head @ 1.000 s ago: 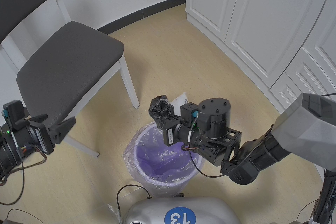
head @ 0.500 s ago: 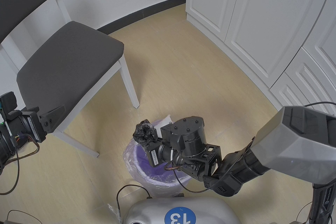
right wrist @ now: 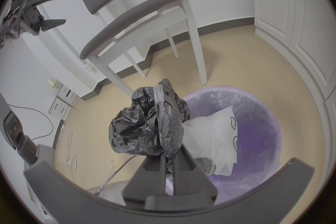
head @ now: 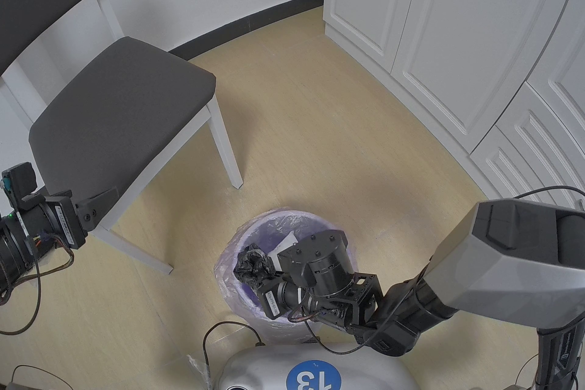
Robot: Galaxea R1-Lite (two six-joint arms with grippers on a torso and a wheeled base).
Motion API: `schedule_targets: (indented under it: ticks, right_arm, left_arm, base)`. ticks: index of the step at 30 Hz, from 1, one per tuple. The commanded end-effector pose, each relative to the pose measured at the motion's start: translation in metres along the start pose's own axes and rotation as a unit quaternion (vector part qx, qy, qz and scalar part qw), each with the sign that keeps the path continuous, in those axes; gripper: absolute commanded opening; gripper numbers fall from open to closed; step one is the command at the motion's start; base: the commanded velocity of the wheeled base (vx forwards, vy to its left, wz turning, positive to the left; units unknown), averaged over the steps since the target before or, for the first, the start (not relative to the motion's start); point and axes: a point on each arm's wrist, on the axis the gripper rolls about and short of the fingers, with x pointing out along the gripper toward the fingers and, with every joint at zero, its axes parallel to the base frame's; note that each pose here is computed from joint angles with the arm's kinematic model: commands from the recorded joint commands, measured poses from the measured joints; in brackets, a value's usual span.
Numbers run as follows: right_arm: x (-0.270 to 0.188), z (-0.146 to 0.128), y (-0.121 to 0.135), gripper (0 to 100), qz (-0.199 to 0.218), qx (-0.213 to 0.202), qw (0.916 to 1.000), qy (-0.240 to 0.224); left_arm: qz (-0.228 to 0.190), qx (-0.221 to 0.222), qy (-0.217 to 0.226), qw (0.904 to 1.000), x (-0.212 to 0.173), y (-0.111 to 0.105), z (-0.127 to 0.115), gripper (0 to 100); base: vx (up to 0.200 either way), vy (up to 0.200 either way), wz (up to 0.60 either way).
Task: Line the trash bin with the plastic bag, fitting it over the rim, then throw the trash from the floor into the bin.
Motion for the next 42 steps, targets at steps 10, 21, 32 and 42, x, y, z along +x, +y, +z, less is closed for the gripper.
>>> schedule_targets:
  ticks: [10, 21, 32, 42]
  right_arm:
    - [0.001, -0.013, -0.016, 0, 0.003, 0.008, 0.9993, 0.037]
    - [0.028, 0.008, -0.062, 0, -0.01, 0.061, 0.9956, 0.07]
    - [0.058, 0.019, -0.076, 0, -0.019, 0.098, 0.9943, 0.037]
    - [0.044, 0.0, -0.064, 0, -0.005, 0.096, 0.9937, 0.058]
  left_arm:
    - [0.001, 0.0, 0.008, 1.0, 0.003, 0.0, -0.002, 100]
    - [0.003, 0.0, 0.013, 0.9999, 0.006, 0.0, -0.003, 100]
    - [0.002, 0.001, 0.008, 1.0, 0.008, 0.0, -0.005, 100]
    - [0.001, 0.0, 0.006, 1.0, 0.008, 0.0, -0.005, 100]
  base:
    - [0.0, 0.0, 0.0]
    - [0.0, 0.0, 0.0]
    - [0.0, 0.0, 0.0]
    - [0.0, 0.0, 0.0]
